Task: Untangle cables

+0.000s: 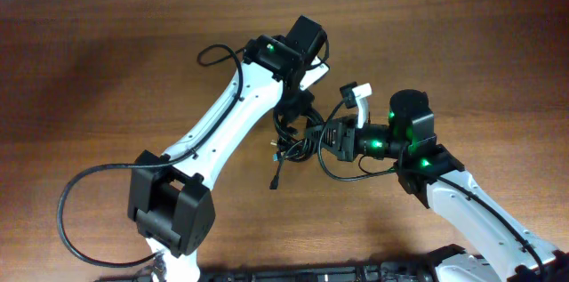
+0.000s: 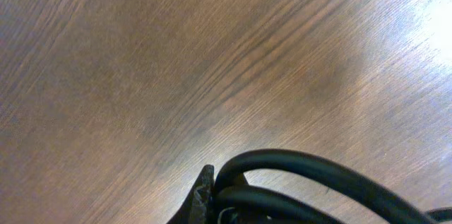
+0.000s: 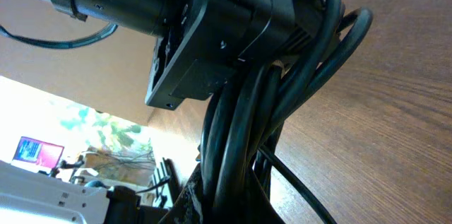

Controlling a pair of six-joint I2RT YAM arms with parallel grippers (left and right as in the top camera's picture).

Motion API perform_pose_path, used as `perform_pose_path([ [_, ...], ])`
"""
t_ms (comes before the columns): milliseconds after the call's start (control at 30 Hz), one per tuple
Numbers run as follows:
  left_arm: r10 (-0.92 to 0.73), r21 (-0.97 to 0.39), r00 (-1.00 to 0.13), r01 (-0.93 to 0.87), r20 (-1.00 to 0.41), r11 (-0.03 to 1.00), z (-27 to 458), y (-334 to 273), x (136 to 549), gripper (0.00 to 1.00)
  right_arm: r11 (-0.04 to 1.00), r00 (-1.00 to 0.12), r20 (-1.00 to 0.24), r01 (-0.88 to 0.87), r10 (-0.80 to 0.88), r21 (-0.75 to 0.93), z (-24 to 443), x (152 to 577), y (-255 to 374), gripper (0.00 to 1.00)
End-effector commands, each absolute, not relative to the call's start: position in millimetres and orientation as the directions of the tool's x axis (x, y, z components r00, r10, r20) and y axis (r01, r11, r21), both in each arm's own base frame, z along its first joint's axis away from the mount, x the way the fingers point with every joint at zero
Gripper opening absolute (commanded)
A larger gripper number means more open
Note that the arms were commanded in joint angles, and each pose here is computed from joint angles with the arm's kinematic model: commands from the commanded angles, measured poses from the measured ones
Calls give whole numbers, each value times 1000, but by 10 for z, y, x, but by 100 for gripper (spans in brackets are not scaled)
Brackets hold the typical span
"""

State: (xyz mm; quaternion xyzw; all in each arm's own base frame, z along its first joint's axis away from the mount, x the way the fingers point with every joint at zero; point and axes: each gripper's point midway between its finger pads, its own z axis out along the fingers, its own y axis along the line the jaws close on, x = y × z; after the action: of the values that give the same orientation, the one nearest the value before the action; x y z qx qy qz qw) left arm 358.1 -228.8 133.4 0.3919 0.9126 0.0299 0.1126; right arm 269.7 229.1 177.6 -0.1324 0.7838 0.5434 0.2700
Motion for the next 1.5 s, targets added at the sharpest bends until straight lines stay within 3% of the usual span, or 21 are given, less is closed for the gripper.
perform_pose_path([
  [0, 406, 162, -866, 373, -292, 913, 1385, -1955, 3967, 0, 252, -804, -594, -574, 6, 779, 1975, 2469, 2395, 5],
  [33, 107, 135, -940, 66, -325, 989, 1395, -1491, 4143, 0, 281, -818, -575, -549, 14, 787, 1917, 2493, 2379, 5],
  [67, -79, 86, -945, -111, -318, 990, 1381, -1200, 4199, 0, 319, -830, -556, -520, 28, 792, 1848, 2529, 2354, 5],
  [167, -316, -239, -935, -274, -161, 932, 1359, -945, 4265, 0, 439, -867, -493, -417, 69, 796, 1607, 2615, 2254, 4],
  [233, -414, -334, -904, -361, -102, 871, 1393, -737, 4310, 0, 457, -869, -488, -404, 77, 792, 1576, 2634, 2235, 9],
  [300, -213, -304, -962, -154, -170, 940, 1392, -744, 4301, 0, 475, -863, -498, -402, 89, 783, 1567, 2674, 2218, 23],
  [333, 6, -264, -980, 59, -198, 963, 1375, -877, 4208, 0, 458, -838, -537, -442, 96, 771, 1666, 2722, 2239, 45],
  [433, 311, -222, -925, 357, -217, 907, 1359, -1325, 4010, 0, 482, -772, -635, -556, 1, 677, 1935, 2797, 2260, 55],
  [500, 355, -222, -909, 401, -220, 889, 1361, -1519, 3949, 0, 591, -743, -667, -563, -55, 578, 2036, 2917, 2146, 55],
  [600, 445, -211, -866, 490, -230, 846, 1361, -1796, 3841, 0, 594, -716, -696, -581, -47, 557, 2217, 2988, 2155, 56],
  [867, 597, -174, -763, 641, -247, 748, 1358, -2462, 3516, 0, 796, -651, -751, -508, -106, 329, 2010, 3097, 2232, 55],
  [967, 620, -174, -745, 663, -248, 728, 1360, -2569, 3439, 0, 893, -622, -761, -429, -185, 134, 1867, 3104, 2101, 28],
  [1000, 616, -174, -748, 660, -247, 731, 1359, -2550, 3450, 0, 925, -644, -734, -375, -213, 61, 1763, 3080, 1945, 4],
  [1033, 603, -165, -760, 645, -242, 746, 1354, -2488, 3486, 0, 928, -657, -721, -370, -220, 54, 1726, 3056, 1916, 4],
  [1133, 375, 35, -905, 376, -201, 926, 1311, -1850, 3801, 0, 945, -703, -693, -312, -161, 98, 1676, 3001, 1870, 4],
  [1167, 161, 123, -967, 139, -198, 983, 1317, -1442, 3880, 0, 959, -728, -673, -265, -132, 98, 1630, 2972, 1796, 4],
  [1233, -164, 124, -966, -190, -198, 974, 1313, -963, 3919, 0, 973, -756, -648, -206, -93, 101, 1575, 2936, 1715, 4],
  [1267, -390, 77, -899, -411, -199, 908, 1305, -650, 3974, 0, 976, -763, -644, -174, -50, 130, 1578, 2936, 1716, 4],
  [1300, -476, 35, -862, -488, -177, 872, 1294, -555, 3986, 0, 976, -763, -644, -174, -50, 130, 1578, 2936, 1717, 4],
  [1367, -567, -62, -817, -563, -106, 824, 1279, -429, 4015, 0, 972, -766, -641, -184, -51, 143, 1579, 2927, 1746, 4],
  [1467, -396, -188, -918, -382, -38, 905, 1298, -637, 4003, 0, 929, -770, -636, -267, -46, 257, 1642, 2900, 2013, 7],
])
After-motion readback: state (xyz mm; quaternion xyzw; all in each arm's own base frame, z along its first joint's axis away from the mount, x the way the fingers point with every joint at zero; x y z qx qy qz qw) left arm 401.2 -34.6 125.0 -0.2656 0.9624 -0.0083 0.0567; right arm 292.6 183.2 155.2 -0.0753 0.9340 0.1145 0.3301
